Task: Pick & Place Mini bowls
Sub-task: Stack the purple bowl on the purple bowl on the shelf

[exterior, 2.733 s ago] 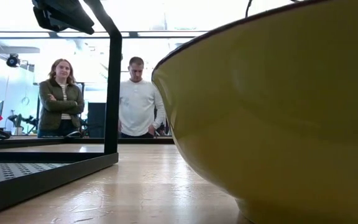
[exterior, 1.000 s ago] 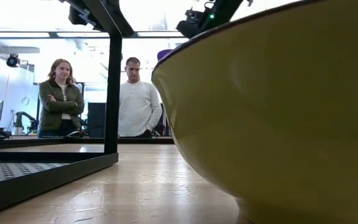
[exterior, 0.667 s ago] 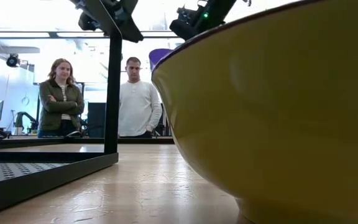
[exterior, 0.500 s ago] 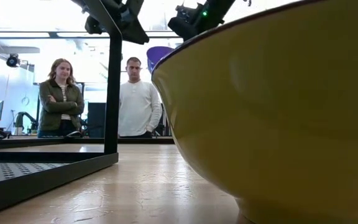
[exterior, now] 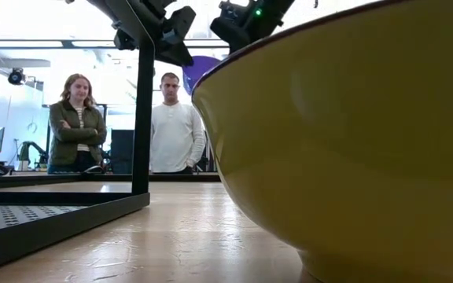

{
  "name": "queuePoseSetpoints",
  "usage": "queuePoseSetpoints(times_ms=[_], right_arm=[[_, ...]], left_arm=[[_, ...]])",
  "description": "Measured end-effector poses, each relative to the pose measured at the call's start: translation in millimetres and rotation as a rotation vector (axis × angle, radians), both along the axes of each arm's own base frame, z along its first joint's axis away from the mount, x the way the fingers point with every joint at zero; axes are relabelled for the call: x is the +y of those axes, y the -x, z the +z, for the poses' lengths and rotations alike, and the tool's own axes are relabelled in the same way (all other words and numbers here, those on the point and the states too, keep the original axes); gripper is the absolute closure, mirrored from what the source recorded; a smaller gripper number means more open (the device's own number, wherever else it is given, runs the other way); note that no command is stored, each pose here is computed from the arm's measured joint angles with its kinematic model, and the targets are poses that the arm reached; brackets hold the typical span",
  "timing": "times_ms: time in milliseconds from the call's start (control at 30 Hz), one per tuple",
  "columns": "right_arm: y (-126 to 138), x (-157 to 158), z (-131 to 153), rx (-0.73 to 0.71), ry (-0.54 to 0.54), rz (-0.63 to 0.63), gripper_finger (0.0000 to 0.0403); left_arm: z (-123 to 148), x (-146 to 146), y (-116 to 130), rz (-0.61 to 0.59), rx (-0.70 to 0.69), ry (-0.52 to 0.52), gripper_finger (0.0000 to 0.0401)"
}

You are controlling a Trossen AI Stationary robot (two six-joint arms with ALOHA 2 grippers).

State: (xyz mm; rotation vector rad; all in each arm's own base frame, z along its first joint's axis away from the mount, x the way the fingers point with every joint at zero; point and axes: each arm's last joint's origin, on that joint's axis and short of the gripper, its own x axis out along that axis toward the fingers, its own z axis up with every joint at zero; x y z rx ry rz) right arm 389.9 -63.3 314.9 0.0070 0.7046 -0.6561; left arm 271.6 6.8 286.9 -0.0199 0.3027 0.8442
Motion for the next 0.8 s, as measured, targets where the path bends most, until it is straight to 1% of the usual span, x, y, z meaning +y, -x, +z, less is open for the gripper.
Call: queuePoseSetpoints(times_ms=[300, 400, 500, 533, 800], right_arm=[[-2.1, 6.4, 1.0, -0.017, 0.004, 0.015, 0.0395], [-2.3, 6.5, 1.2, -0.019, 0.004, 0.016, 0.0395], [-2.0, 6.7, 0.7, -0.015, 0.003, 0.015, 0.0394], [-2.0, 6.8, 0.7, -0.014, 0.003, 0.016, 0.0394], [-1.9, 7.2, 0.5, -0.01, 0.0, 0.025, 0.0394]], left_arm=[[-2.0, 4.0, 0.6, 0.028, -0.028, 0.027, 0.0314], [-1.4, 4.4, 0.6, 0.032, -0.031, 0.028, 0.0336], [-1.5, 5.0, 1.0, 0.041, -0.032, 0.028, 0.038], [-1.7, 5.2, 1.1, 0.046, -0.037, 0.03, 0.0389], [-1.3, 6.3, 1.2, 0.049, -0.051, 0.059, 0.0398]])
